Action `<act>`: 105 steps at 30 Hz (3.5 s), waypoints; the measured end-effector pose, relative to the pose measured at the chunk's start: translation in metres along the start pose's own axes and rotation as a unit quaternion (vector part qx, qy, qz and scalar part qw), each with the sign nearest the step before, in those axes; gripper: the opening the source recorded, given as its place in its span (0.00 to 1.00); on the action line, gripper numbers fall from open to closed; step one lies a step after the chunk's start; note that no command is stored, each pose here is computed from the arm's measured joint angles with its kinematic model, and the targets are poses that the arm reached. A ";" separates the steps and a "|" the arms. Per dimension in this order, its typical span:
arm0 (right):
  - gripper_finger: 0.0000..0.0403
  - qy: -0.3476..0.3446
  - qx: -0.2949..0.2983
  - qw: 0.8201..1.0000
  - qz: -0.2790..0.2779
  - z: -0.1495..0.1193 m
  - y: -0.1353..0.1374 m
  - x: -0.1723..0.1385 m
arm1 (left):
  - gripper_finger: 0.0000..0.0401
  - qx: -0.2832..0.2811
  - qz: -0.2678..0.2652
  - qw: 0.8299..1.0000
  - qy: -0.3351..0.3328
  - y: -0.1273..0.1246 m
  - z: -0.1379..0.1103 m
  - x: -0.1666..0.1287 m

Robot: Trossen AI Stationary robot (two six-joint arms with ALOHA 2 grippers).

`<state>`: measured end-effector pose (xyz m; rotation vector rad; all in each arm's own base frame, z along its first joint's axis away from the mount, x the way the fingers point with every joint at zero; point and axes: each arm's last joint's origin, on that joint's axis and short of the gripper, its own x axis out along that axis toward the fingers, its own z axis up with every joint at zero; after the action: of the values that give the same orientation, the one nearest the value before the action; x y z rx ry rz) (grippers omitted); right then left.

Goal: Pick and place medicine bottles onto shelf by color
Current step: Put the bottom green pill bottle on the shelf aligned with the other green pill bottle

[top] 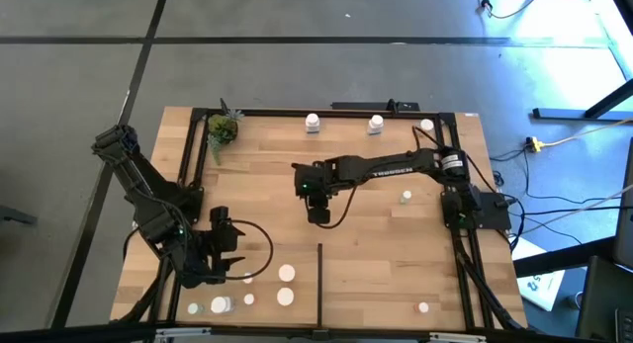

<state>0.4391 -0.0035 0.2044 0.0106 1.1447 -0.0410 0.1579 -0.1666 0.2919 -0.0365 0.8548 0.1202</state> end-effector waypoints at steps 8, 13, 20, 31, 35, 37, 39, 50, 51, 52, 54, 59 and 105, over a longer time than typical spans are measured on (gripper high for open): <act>0.27 0.027 0.036 0.999 -0.006 -0.022 -0.010 0.022 | 0.68 0.000 0.000 1.000 0.000 0.000 0.000 0.000; 0.27 0.032 0.054 0.998 -0.008 -0.032 -0.014 0.032 | 0.68 0.000 0.000 1.000 0.000 0.000 0.000 0.000; 0.27 0.037 0.055 0.998 -0.009 -0.034 -0.014 0.033 | 0.68 0.000 0.000 1.000 0.000 0.000 0.000 0.000; 0.30 0.035 0.079 0.996 -0.010 -0.034 -0.014 0.033 | 0.68 0.000 0.000 1.000 0.000 0.000 0.000 0.000; 0.34 0.035 0.078 0.996 -0.010 -0.034 -0.014 0.033 | 0.68 0.000 0.000 1.000 0.000 0.000 0.000 0.000; 0.37 0.036 0.078 0.996 -0.010 -0.034 -0.014 0.033 | 0.68 0.000 0.000 1.000 0.000 0.000 0.000 0.000; 0.40 0.036 0.078 0.996 -0.010 -0.034 -0.014 0.033 | 0.68 0.000 0.000 1.000 0.000 0.000 0.000 0.000; 0.53 0.025 0.078 0.997 -0.009 -0.029 -0.014 0.031 | 0.68 0.000 0.000 1.000 0.000 0.000 0.000 0.000; 0.53 0.022 0.077 0.997 -0.009 -0.028 -0.014 0.030 | 0.68 0.000 0.000 1.000 0.000 0.000 0.000 0.000; 0.53 0.020 0.077 0.997 -0.008 -0.026 -0.014 0.029 | 0.68 0.000 0.000 1.000 0.000 0.000 0.000 0.000; 0.53 0.016 0.077 0.997 -0.008 -0.024 -0.014 0.027 | 0.68 0.000 0.000 1.000 0.000 0.000 0.000 0.000; 0.53 0.011 0.077 0.997 -0.008 -0.021 -0.014 0.025 | 0.68 0.000 0.000 1.000 0.000 0.000 0.000 0.000; 0.53 -0.047 -0.006 0.996 -0.071 0.033 0.015 -0.093 | 0.68 -0.022 0.048 0.999 -0.014 0.012 0.008 0.007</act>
<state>0.4308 0.0129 0.3026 -0.0823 1.0495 -0.1601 0.1669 -0.1537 0.2917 -0.0351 0.8255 0.2290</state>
